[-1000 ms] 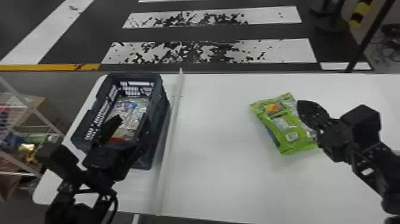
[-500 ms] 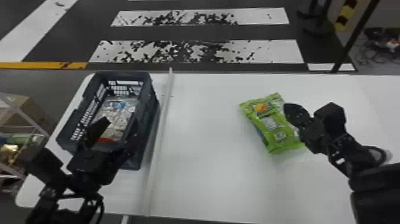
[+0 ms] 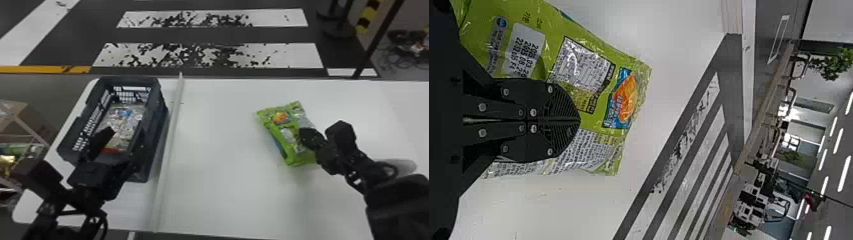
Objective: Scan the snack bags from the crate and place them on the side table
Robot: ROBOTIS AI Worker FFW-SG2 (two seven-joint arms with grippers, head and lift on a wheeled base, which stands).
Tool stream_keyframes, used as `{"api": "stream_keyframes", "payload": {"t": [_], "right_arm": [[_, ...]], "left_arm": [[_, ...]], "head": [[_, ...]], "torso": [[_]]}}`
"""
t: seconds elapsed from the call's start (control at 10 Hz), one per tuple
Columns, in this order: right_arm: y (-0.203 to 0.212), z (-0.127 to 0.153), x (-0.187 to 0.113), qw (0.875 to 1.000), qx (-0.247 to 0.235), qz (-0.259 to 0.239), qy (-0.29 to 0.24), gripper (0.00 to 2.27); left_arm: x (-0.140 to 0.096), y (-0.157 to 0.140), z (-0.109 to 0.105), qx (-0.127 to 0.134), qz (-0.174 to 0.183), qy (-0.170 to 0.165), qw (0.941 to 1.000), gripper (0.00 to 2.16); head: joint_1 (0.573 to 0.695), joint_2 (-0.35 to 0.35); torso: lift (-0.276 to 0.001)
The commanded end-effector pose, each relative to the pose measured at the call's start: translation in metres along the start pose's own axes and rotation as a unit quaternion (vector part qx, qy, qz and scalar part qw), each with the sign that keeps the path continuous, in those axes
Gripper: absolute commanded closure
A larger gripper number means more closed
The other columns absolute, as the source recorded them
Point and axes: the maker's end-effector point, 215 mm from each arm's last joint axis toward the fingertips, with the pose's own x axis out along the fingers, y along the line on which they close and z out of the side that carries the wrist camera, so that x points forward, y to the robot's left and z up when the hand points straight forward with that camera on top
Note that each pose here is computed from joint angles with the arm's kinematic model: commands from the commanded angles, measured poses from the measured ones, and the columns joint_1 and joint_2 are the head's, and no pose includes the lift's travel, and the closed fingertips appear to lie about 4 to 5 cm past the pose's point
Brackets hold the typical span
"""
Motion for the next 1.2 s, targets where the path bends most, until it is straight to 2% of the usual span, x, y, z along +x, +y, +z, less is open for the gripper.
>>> {"api": "stream_keyframes", "payload": {"t": [0.0, 0.2, 0.5, 0.6, 1.1], "right_arm": [[0.004, -0.013, -0.002, 1.000, 0.001, 0.003, 0.011, 2.24], [0.012, -0.029, -0.014, 1.000, 0.011, -0.004, 0.028, 2.24], [0.019, -0.066, -0.052, 0.992, 0.044, -0.044, 0.106, 2.24], [0.024, -0.067, -0.063, 0.990, 0.051, -0.050, 0.118, 2.24], [0.009, -0.005, -0.091, 0.991, 0.067, -0.087, 0.081, 2.24]], "left_arm": [[0.001, -0.003, -0.001, -0.003, -0.002, 0.001, 1.0000, 0.09], [0.001, -0.003, -0.001, -0.002, -0.003, 0.002, 1.0000, 0.09], [0.005, -0.005, -0.002, -0.005, -0.005, 0.000, 1.0000, 0.09], [0.007, -0.007, -0.002, -0.007, -0.007, 0.000, 1.0000, 0.09], [0.005, -0.006, -0.007, -0.007, -0.007, 0.004, 0.9999, 0.09]], "head": [[0.695, 0.059], [0.695, 0.053], [0.695, 0.027], [0.695, 0.021], [0.695, 0.020]], "torso": [[-0.094], [-0.094], [-0.094], [-0.094], [-0.094]]}}
